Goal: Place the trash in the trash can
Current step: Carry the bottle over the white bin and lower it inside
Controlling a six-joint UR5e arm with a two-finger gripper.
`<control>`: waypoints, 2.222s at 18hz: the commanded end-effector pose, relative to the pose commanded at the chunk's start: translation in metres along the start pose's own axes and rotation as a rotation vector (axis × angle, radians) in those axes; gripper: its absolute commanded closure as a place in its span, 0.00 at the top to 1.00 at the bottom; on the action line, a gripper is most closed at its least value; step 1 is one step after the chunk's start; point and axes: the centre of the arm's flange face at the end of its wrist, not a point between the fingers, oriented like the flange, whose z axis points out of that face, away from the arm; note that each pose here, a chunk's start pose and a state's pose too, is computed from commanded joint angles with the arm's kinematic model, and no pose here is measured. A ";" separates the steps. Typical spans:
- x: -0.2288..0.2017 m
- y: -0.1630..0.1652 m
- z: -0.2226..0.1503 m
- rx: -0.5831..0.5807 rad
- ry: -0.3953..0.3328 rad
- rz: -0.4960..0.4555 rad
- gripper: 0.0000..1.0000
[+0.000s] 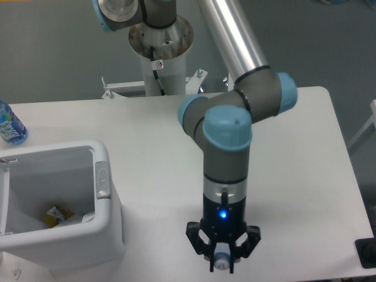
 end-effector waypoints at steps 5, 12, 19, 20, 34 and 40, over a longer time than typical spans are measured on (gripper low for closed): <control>0.027 -0.036 -0.067 0.119 -0.002 -0.082 0.28; 0.113 -0.063 -0.127 0.199 0.074 -0.034 0.28; 0.195 -0.060 -0.137 0.200 0.162 0.027 0.28; 0.198 -0.061 -0.138 0.202 0.167 0.027 0.28; 0.317 -0.018 -0.100 0.107 0.302 0.128 1.00; 0.270 -0.017 -0.107 0.098 0.251 0.059 1.00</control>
